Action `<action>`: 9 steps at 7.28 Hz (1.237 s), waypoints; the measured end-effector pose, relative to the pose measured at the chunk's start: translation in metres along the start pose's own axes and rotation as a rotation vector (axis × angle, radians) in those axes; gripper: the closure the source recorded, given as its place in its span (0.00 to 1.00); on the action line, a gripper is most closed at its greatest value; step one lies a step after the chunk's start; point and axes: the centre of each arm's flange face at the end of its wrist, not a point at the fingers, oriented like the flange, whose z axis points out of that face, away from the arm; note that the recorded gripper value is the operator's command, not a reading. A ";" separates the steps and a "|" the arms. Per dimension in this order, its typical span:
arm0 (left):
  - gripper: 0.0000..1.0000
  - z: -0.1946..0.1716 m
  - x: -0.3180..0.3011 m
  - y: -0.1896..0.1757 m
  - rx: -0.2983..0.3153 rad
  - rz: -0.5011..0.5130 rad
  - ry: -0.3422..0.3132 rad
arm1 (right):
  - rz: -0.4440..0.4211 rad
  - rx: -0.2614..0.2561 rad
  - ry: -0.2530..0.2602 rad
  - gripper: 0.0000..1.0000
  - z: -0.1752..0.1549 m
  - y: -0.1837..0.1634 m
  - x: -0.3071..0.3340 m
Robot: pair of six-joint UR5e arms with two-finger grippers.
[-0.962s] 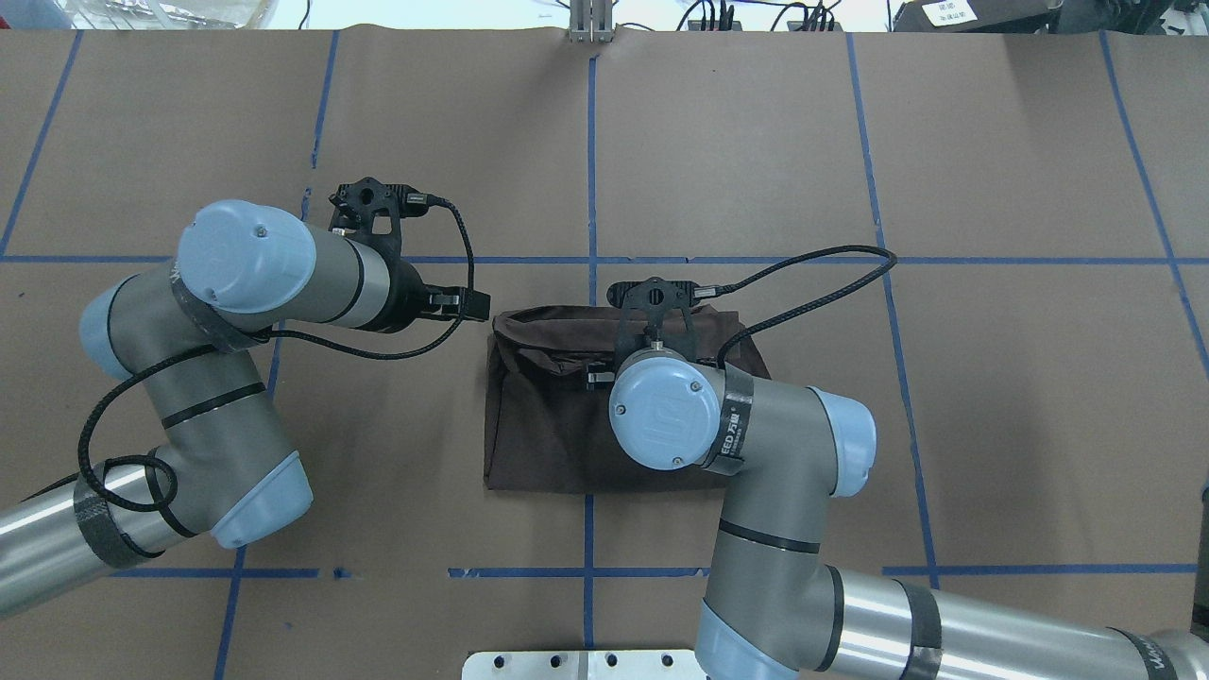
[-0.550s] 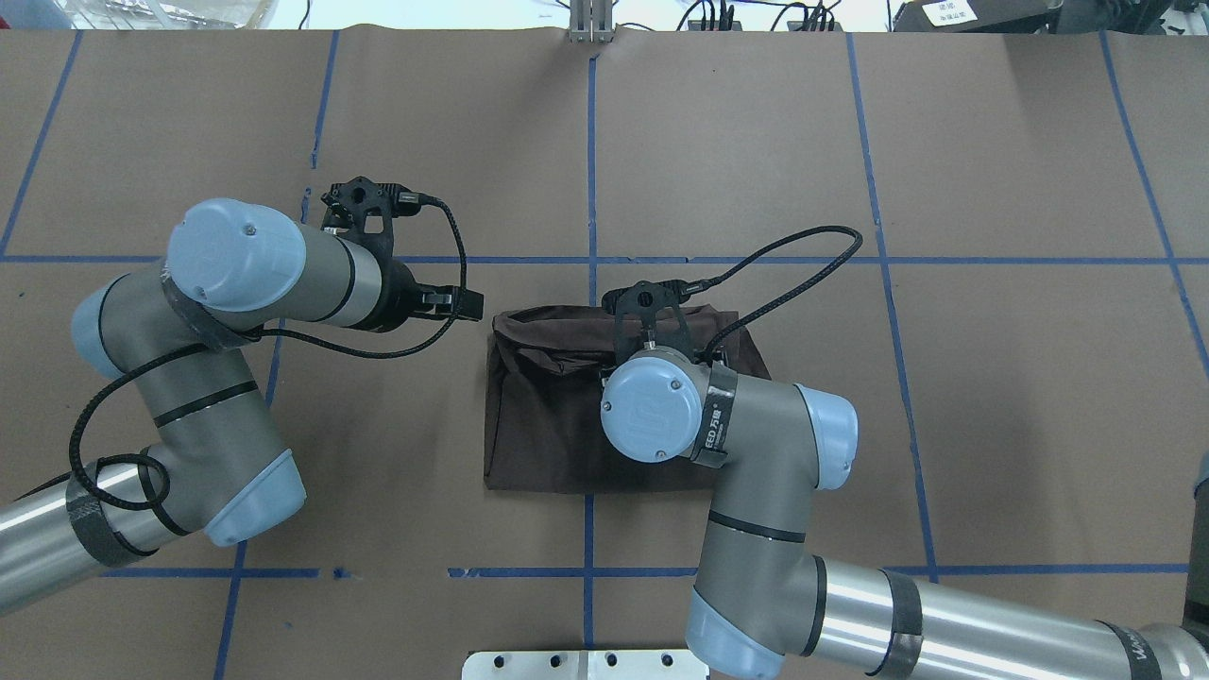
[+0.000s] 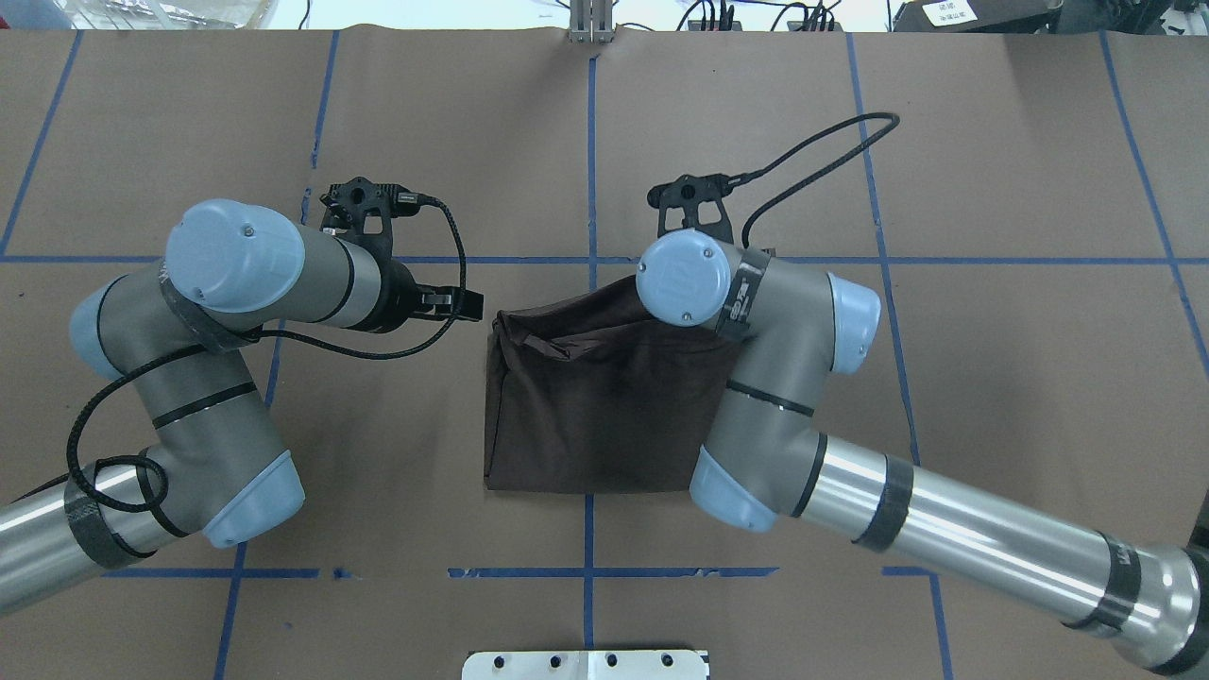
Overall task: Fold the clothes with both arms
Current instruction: 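Open the right gripper and raise it away from the shirt while the left holds, then release the shirt with the left gripper and lift it away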
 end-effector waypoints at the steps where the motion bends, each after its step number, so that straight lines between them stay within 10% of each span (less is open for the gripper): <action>1: 0.00 0.000 0.000 0.001 -0.001 -0.012 0.000 | 0.039 -0.020 0.003 0.00 0.018 -0.038 0.013; 4: 0.00 0.009 0.017 0.017 -0.025 -0.049 0.007 | 0.115 -0.153 -0.158 0.00 0.029 -0.122 0.066; 9: 0.00 0.057 0.098 0.098 -0.048 -0.050 -0.068 | 0.114 -0.152 -0.231 0.00 0.009 -0.116 0.089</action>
